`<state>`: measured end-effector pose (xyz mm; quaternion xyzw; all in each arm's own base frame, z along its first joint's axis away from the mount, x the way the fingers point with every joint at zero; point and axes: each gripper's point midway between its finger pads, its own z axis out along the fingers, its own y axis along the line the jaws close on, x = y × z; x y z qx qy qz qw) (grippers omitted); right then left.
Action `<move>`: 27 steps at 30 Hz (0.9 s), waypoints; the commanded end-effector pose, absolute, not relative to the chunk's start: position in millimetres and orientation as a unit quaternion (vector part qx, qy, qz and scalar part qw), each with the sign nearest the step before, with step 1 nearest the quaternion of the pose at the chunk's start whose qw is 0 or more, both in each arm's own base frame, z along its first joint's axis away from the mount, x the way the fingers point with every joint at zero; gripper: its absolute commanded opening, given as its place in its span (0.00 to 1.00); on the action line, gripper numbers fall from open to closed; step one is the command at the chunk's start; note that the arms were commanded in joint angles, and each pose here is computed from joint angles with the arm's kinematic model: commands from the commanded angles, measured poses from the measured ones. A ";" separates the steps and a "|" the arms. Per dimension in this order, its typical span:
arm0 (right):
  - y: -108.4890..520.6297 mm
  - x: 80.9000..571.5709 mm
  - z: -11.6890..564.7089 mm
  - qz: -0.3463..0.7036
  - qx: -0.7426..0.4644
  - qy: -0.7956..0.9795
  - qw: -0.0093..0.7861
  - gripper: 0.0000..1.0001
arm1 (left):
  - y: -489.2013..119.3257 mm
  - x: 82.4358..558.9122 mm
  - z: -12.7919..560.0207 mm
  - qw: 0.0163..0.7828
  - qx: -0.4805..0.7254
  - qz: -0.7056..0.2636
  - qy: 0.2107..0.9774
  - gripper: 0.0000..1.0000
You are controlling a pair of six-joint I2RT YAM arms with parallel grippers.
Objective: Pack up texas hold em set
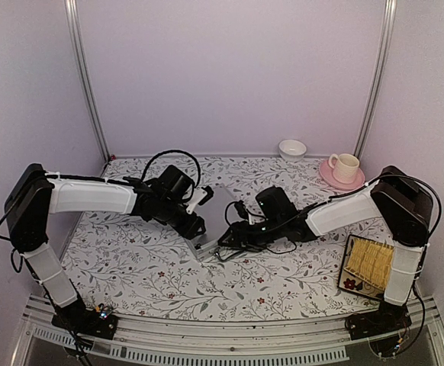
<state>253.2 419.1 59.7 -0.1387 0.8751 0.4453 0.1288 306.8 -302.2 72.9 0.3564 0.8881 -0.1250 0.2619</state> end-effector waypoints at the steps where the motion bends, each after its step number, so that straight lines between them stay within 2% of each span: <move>1: 434.6 256.0 112.0 0.502 -0.159 0.835 0.162 0.68 | -284.4 286.4 47.4 0.206 0.361 -0.099 0.904 0.53; 21: 429.6 259.2 122.1 0.501 -0.160 0.829 0.192 0.68 | -285.4 285.1 46.7 0.207 0.364 -0.093 0.903 0.53; 27: 411.3 252.6 124.8 0.490 -0.161 0.832 0.206 0.68 | -291.0 290.4 65.9 0.241 0.359 -0.104 0.896 0.56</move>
